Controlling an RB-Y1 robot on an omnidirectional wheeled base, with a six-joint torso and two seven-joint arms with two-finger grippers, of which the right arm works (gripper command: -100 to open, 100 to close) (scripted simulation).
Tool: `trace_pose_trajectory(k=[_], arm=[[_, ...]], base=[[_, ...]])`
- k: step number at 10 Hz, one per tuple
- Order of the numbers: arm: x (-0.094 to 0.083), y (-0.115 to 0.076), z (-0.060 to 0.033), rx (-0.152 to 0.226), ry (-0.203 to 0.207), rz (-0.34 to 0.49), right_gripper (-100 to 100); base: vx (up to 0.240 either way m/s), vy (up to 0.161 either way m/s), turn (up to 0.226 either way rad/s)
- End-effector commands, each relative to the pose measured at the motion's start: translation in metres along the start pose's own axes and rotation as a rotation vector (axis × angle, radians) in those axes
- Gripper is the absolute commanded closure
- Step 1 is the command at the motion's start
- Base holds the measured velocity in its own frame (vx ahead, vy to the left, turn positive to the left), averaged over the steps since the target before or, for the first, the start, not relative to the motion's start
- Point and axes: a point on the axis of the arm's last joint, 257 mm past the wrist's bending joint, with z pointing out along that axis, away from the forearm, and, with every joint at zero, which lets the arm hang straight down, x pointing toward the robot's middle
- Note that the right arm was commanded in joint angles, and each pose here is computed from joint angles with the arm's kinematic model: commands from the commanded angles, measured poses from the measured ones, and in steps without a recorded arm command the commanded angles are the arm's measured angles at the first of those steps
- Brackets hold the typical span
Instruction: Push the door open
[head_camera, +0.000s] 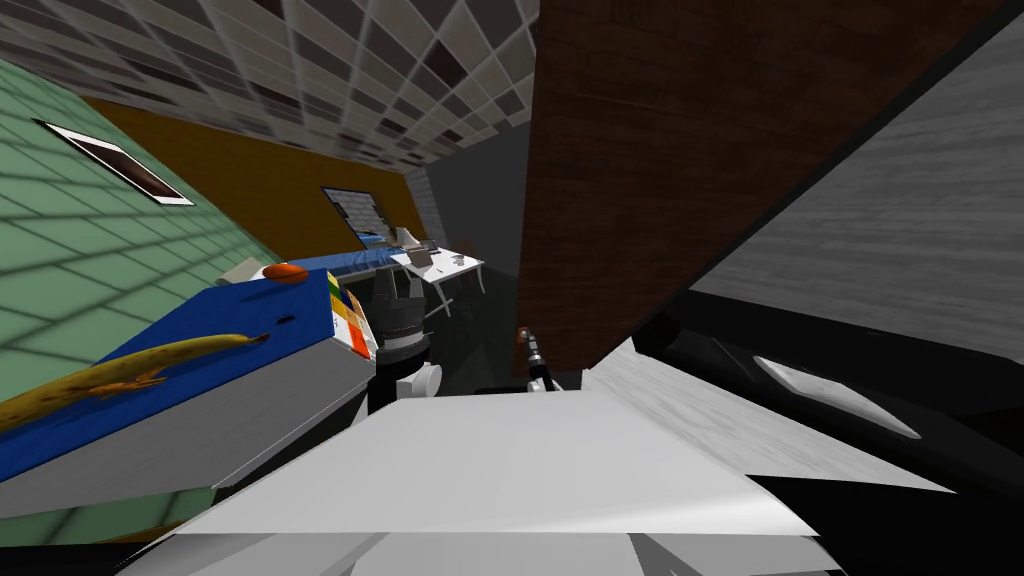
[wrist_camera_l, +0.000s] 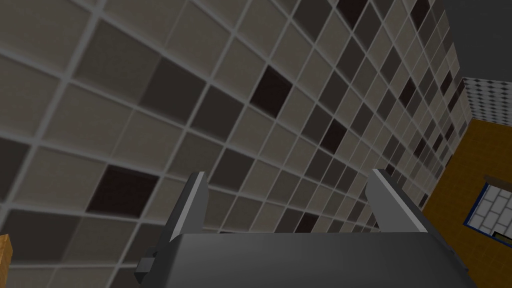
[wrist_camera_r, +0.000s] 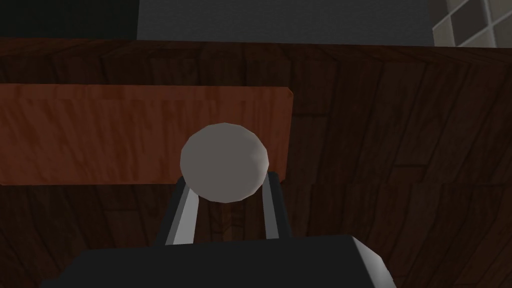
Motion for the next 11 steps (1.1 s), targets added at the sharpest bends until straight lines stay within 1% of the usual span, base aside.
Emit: trace_pose_trajectory(k=[1, 3, 4, 5, 7, 9, 10, 11], arm=[[-0.017, 0.005, 0.0037, -0.011, -0.031, -0.01, 100], [-0.033, 0.005, 0.005, -0.012, -0.065, -0.01, 100], [-0.036, 0.005, 0.0053, -0.012, -0.073, -0.009, 100], [-0.023, 0.003, -0.0043, -0.009, -0.037, -0.027, -100], [-0.011, 0.001, -0.0116, -0.008, -0.01, -0.032, -100], [0.008, 0.001, -0.0199, -0.008, 0.019, -0.028, -100], [0.008, 0.001, -0.0199, -0.008, 0.019, -0.028, -100], [0.019, 0.001, -0.0241, -0.009, 0.034, -0.022, -100]], base=[[0.167, 0.101, -0.058], [0.189, 0.115, -0.09], [0.181, 0.107, -0.069], [0.029, 0.044, -0.248], [-0.114, -0.012, -0.149], [-0.106, -0.029, -0.191], [-0.067, -0.01, -0.052], [-0.048, 0.003, -0.1]])
